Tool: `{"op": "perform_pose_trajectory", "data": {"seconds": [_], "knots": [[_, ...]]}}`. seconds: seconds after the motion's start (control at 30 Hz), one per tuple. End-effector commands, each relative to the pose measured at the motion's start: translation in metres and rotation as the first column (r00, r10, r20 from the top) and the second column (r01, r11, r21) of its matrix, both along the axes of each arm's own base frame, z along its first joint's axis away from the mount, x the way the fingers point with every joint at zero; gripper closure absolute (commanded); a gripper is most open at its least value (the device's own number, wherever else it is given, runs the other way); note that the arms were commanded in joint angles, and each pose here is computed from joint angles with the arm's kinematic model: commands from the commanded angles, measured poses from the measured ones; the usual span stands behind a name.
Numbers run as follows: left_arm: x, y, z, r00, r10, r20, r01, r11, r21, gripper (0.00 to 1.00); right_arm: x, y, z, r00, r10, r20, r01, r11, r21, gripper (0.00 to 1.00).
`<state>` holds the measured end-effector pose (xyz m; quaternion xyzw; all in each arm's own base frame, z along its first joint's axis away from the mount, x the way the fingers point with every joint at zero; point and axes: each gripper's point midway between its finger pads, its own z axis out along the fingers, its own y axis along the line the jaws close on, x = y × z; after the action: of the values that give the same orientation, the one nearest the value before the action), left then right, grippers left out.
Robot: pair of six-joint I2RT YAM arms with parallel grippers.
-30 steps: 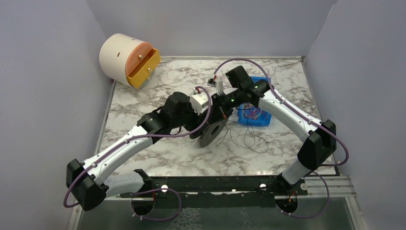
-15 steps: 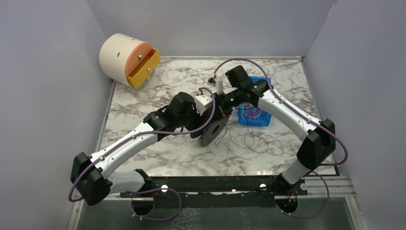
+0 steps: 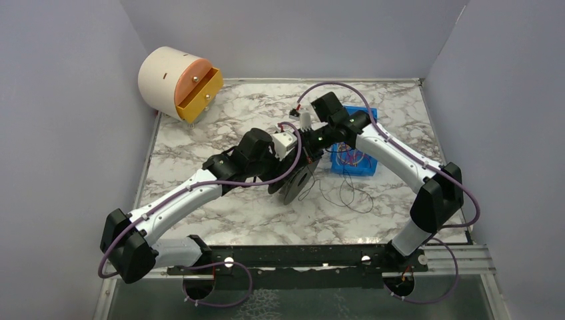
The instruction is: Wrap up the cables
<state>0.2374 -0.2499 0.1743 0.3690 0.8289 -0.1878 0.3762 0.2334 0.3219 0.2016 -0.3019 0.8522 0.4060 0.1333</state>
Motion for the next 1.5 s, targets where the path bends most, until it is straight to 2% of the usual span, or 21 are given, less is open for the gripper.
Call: {"op": "perform_pose_trajectory", "data": {"seconds": [0.0, 0.43, 1.07, 1.13, 1.47], "knots": [[0.003, 0.000, 0.011, 0.999, 0.010, 0.040, -0.009, 0.999, -0.041, 0.40, 0.012, -0.004, -0.014, 0.998, -0.052, 0.020, 0.053, 0.997, -0.060, 0.99], [0.006, -0.004, 0.002, 1.000, 0.001, 0.017, 0.000, 1.000, -0.023, 0.38, 0.020, -0.005, -0.022, 0.997, -0.078, 0.028, 0.081, 0.992, -0.099, 0.99], [0.018, -0.003, -0.012, 0.999, 0.040, -0.002, -0.039, 0.999, 0.018, 0.38, 0.008, 0.003, 0.001, 0.999, -0.036, 0.026, 0.036, 0.999, 0.007, 0.99], [0.019, -0.004, -0.012, 0.999, 0.036, -0.003, -0.036, 0.999, 0.013, 0.41, 0.008, 0.003, 0.002, 0.999, -0.035, 0.030, 0.035, 0.999, 0.010, 0.99], [0.017, -0.004, -0.013, 0.999, 0.033, -0.010, -0.032, 0.999, 0.009, 0.74, 0.007, 0.001, 0.001, 0.999, -0.043, 0.032, 0.043, 0.999, 0.007, 0.99]]}}
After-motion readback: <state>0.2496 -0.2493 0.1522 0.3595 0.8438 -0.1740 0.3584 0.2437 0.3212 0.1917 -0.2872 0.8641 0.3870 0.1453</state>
